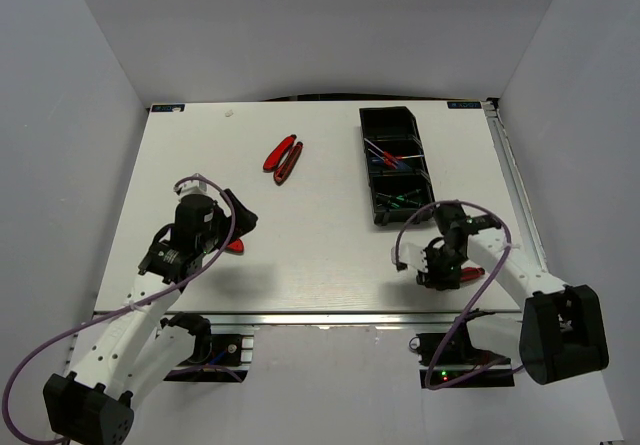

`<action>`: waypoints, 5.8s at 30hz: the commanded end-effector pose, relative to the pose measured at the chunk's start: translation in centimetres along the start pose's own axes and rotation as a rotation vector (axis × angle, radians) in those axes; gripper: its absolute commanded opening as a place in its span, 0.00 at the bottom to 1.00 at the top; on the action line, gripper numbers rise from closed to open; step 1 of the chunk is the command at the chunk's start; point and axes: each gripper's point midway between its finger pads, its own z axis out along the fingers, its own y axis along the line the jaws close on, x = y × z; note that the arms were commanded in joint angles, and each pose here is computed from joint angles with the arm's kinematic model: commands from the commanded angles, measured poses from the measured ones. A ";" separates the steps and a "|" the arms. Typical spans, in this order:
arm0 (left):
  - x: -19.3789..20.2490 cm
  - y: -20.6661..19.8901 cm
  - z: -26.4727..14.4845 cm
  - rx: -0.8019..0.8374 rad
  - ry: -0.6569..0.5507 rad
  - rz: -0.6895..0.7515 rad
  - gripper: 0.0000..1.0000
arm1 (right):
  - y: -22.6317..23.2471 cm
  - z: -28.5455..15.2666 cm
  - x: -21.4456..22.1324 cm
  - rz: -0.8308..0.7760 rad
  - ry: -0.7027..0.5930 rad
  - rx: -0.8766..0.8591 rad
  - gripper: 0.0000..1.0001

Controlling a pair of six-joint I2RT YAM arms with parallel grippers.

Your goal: Sort the tools into containers

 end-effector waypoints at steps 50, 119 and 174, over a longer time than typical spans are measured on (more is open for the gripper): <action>-0.7 -1.8 0.6 -0.025 0.045 -0.190 0.98 | -47.2 -13.5 -18.8 0.239 -0.893 0.652 0.02; -6.5 -3.9 8.3 0.220 0.152 -0.262 0.00 | -22.0 -16.0 -32.5 0.474 -0.971 -0.097 0.89; -9.8 -17.0 6.5 0.524 0.007 -0.092 0.98 | -20.5 -12.6 -38.8 0.530 -0.916 -0.088 0.00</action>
